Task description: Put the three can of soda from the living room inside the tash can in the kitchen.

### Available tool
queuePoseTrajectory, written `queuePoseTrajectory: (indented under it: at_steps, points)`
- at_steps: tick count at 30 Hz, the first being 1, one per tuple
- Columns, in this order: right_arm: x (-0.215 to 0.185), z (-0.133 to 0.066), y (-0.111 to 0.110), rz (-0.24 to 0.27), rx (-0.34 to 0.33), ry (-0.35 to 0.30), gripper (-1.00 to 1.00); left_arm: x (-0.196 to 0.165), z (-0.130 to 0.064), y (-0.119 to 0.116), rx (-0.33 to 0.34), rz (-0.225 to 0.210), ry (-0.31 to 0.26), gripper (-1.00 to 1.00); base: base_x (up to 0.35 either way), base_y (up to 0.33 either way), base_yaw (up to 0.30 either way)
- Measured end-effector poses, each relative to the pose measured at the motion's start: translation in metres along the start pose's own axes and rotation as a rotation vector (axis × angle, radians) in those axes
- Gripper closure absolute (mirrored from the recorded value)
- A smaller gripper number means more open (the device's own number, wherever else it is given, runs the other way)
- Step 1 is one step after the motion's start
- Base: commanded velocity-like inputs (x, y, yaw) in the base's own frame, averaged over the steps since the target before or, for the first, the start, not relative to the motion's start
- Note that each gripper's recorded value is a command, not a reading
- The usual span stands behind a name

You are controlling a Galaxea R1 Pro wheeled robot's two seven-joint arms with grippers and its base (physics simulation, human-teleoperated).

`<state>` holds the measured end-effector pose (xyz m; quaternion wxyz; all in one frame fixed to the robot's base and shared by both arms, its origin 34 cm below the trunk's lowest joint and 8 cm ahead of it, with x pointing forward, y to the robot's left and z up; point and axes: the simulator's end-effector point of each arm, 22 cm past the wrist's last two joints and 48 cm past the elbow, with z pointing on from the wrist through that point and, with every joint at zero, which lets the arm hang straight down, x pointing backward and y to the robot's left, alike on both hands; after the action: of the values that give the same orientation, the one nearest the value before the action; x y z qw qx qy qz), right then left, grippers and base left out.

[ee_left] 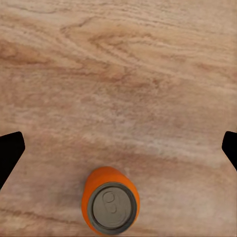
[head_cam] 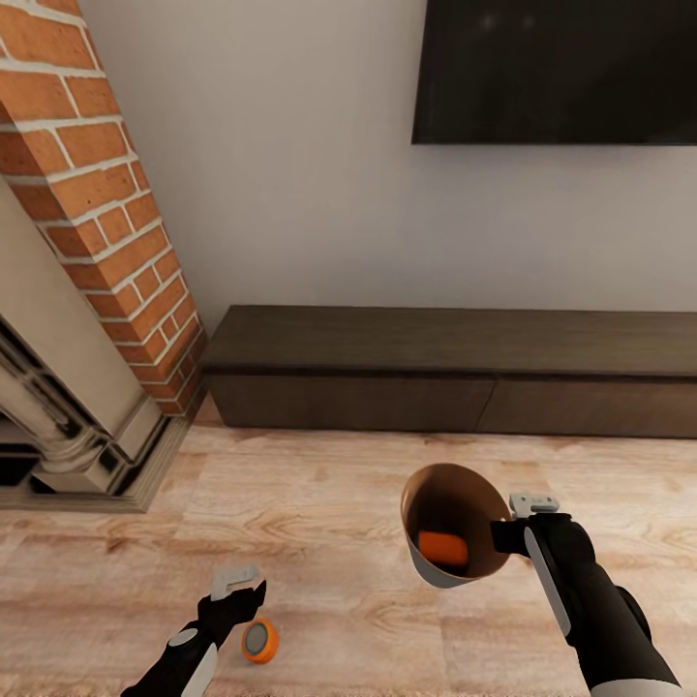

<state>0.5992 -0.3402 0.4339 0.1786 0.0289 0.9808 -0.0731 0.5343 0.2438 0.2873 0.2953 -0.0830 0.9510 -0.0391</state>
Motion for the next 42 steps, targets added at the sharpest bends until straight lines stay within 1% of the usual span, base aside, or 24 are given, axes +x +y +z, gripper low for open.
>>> queuePoseTrajectory:
  at_steps: [27, 33, 42]
  points:
    - [0.015, 0.016, 0.002, -0.007, 0.001, 0.042, 1.00, 0.022, 0.006, 0.004, -0.008, -0.001, 0.042, -1.00, 0.002, 0.000, 0.000]
    - [0.017, 0.018, 0.003, -0.008, 0.001, 0.047, 1.00, 0.025, 0.007, 0.005, -0.009, -0.001, 0.047, -1.00, 0.195, 0.000, 0.000]
    - [0.020, 0.022, 0.003, -0.010, 0.001, 0.056, 1.00, 0.029, 0.008, 0.006, -0.011, -0.002, 0.056, -1.00, 0.040, 0.000, 0.000]
